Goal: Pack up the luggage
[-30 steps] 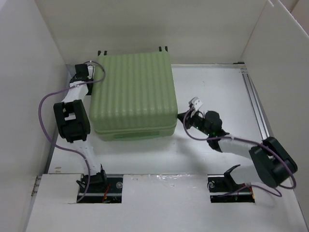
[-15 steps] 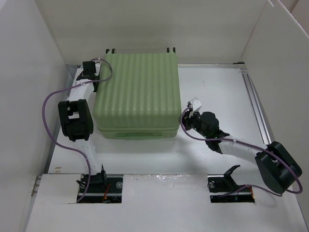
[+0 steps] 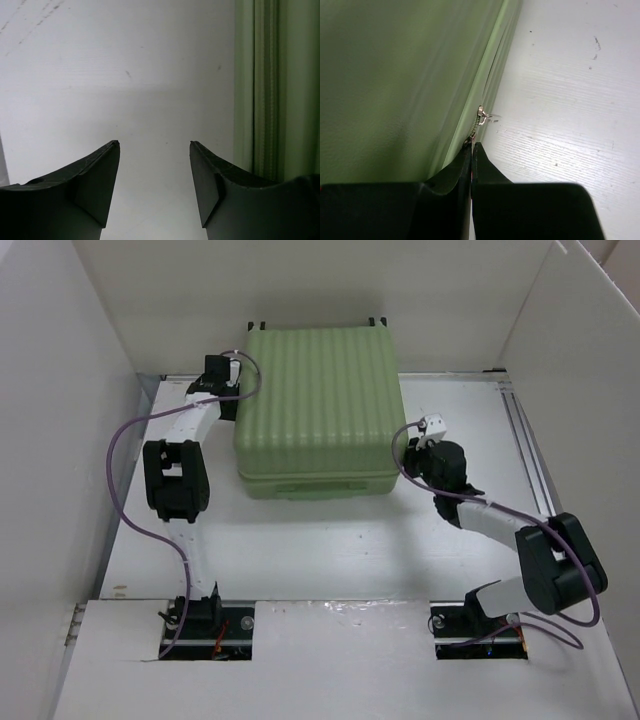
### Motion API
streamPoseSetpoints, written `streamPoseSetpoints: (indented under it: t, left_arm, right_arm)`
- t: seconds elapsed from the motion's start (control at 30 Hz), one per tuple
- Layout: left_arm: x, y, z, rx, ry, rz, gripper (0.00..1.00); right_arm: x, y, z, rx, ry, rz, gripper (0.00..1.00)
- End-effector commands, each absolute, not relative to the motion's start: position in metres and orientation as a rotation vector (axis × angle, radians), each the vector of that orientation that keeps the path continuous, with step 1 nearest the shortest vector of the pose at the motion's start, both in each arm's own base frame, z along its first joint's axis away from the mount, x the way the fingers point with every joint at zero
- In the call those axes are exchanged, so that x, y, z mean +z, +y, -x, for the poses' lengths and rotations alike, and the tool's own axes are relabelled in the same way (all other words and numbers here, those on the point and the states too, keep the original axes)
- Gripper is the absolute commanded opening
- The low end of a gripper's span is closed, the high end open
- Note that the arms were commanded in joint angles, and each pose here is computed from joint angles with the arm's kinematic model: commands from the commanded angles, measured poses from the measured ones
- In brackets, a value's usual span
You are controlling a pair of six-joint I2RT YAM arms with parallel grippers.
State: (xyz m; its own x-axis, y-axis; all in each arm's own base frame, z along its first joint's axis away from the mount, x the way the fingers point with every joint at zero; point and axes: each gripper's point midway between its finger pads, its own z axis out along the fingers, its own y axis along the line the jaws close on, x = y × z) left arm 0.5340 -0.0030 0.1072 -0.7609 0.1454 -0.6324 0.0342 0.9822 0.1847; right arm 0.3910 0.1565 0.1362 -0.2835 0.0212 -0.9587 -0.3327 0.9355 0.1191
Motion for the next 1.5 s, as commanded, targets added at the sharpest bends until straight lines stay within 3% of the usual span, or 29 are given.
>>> streamPoseSetpoints:
  t: [0.0, 0.2, 0.23, 0.27, 0.3, 0.33, 0.4, 0.43, 0.47, 0.7, 0.8, 0.9, 1.07, 1.47]
  left_arm:
    - [0.133, -0.152, -0.510, -0.219, 2.331, -0.548, 0.57]
    - [0.159, -0.110, -0.532, -0.149, 2.301, -0.400, 0.65]
    - [0.164, -0.103, -0.535, -0.098, 2.298, -0.377, 0.70]
    - [0.173, -0.093, -0.540, -0.070, 2.288, -0.338, 0.73]
    - [0.184, -0.084, -0.537, -0.048, 2.281, -0.299, 0.76]
    - [0.196, -0.064, -0.540, 0.033, 2.263, -0.228, 0.80]
    - [0.228, -0.046, -0.533, 0.100, 2.214, -0.127, 0.93]
    - [0.236, -0.030, -0.530, 0.150, 2.195, -0.064, 1.00]
    - [0.250, -0.010, -0.526, 0.233, 2.163, -0.004, 1.00]
    - [0.328, 0.061, -0.469, 0.488, 1.976, 0.169, 1.00]
    - [0.346, 0.140, -0.428, 0.471, 1.908, 0.408, 1.00]
    - [0.326, 0.205, -0.379, 0.466, 1.977, 0.581, 1.00]
    - [0.262, 0.204, -0.325, 0.392, 2.134, 0.530, 1.00]
    - [0.221, 0.156, -0.257, 0.372, 2.244, 0.340, 1.00]
  right_arm:
    - [0.204, 0.204, -0.398, 0.532, 1.624, 0.347, 0.00]
    - [0.213, 0.208, -0.386, 0.559, 1.641, 0.376, 0.01]
    - [0.212, 0.204, -0.384, 0.543, 1.657, 0.364, 0.08]
    - [0.211, 0.194, -0.387, 0.510, 1.682, 0.335, 0.40]
    - [0.209, 0.183, -0.385, 0.481, 1.743, 0.298, 0.51]
    - [0.209, 0.171, -0.385, 0.443, 1.774, 0.266, 0.70]
    - [0.207, 0.127, -0.387, 0.300, 1.849, 0.133, 0.93]
    - [0.222, 0.110, -0.381, 0.258, 1.825, 0.088, 0.96]
    - [0.231, 0.088, -0.380, 0.183, 1.816, 0.020, 1.00]
    - [0.310, -0.015, -0.329, -0.066, 1.729, -0.155, 1.00]
    - [0.324, -0.045, -0.303, -0.149, 1.763, -0.214, 1.00]
    - [0.326, -0.063, -0.276, -0.225, 1.828, -0.283, 1.00]
    - [0.318, -0.062, -0.247, -0.212, 1.890, -0.353, 1.00]
    - [0.339, -0.029, -0.196, -0.038, 1.799, -0.289, 1.00]
